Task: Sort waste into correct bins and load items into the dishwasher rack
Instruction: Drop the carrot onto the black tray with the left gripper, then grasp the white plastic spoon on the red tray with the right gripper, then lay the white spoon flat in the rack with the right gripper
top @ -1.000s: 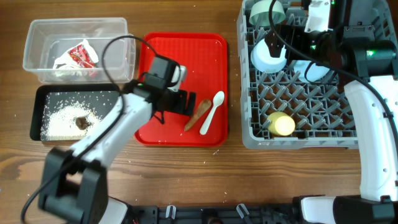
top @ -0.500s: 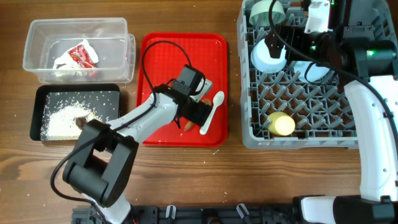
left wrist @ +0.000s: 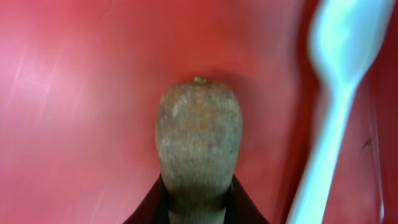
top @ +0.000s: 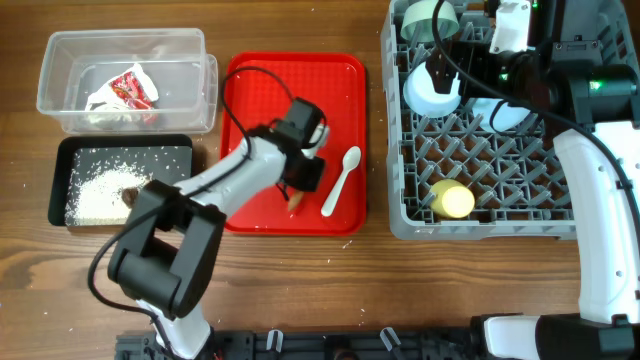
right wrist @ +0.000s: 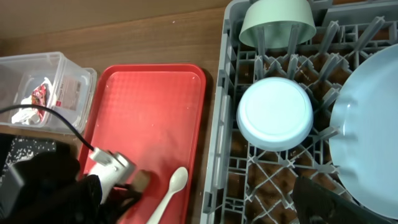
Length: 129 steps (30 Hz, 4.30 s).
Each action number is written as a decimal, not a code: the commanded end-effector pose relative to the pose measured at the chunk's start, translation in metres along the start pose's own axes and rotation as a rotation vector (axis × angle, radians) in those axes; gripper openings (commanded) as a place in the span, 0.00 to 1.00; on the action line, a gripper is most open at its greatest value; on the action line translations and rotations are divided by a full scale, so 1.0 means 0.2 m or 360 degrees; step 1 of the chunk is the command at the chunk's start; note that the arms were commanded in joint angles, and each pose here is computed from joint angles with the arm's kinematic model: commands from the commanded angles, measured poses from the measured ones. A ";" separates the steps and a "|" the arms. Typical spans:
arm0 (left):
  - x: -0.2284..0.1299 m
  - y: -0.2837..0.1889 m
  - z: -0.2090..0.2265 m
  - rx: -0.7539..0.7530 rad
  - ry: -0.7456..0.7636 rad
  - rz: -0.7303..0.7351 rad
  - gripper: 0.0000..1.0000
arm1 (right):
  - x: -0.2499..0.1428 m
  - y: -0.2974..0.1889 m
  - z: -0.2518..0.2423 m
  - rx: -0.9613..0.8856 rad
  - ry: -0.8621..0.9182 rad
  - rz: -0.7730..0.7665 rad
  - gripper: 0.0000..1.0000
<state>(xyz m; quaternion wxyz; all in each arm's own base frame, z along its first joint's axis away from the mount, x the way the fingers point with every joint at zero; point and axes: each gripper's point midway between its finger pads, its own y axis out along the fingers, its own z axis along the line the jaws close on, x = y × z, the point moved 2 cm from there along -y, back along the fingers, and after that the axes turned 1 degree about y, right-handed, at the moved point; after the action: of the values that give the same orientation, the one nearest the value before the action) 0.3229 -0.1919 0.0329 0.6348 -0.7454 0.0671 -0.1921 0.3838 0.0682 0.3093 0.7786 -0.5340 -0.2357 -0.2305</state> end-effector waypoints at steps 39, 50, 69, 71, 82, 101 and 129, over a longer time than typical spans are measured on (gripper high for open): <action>-0.13 -0.98 0.80 -0.0052 -0.1158 -0.1076 0.96 | 0.02 0.03 0.13 0.0139 -0.0076 -0.0016 1.00; -0.12 -0.97 0.78 -0.0018 -0.1133 -0.1060 1.00 | -0.43 0.55 0.60 0.0108 0.0016 0.0521 0.84; -0.12 -0.97 0.78 -0.0018 -0.1134 -0.1059 1.00 | -1.27 1.04 0.38 -0.0427 -0.0124 0.1063 0.53; -0.12 -0.97 0.78 -0.0018 -0.1133 -0.1059 1.00 | -1.25 1.08 0.35 -0.0482 -0.0157 0.0976 0.53; -0.12 -0.97 0.78 -0.0018 -0.1133 -0.1059 1.00 | -1.20 1.23 0.33 -0.0371 -0.0319 0.0732 0.22; -0.12 -0.97 0.78 -0.0018 -0.1133 -0.1059 1.00 | -0.33 0.31 0.21 -0.0476 -0.0031 0.0115 0.04; -0.12 -0.97 0.78 -0.0018 -0.1133 -0.1059 1.00 | -0.33 -0.44 0.00 -0.0216 0.0142 -0.0404 1.00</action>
<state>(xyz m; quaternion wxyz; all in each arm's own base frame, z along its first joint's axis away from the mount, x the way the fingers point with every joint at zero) 0.3294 -0.0044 0.1898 0.5173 -0.7526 -0.3943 -0.1024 0.3053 0.0327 0.3153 0.7016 -0.5462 -0.1779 -0.4217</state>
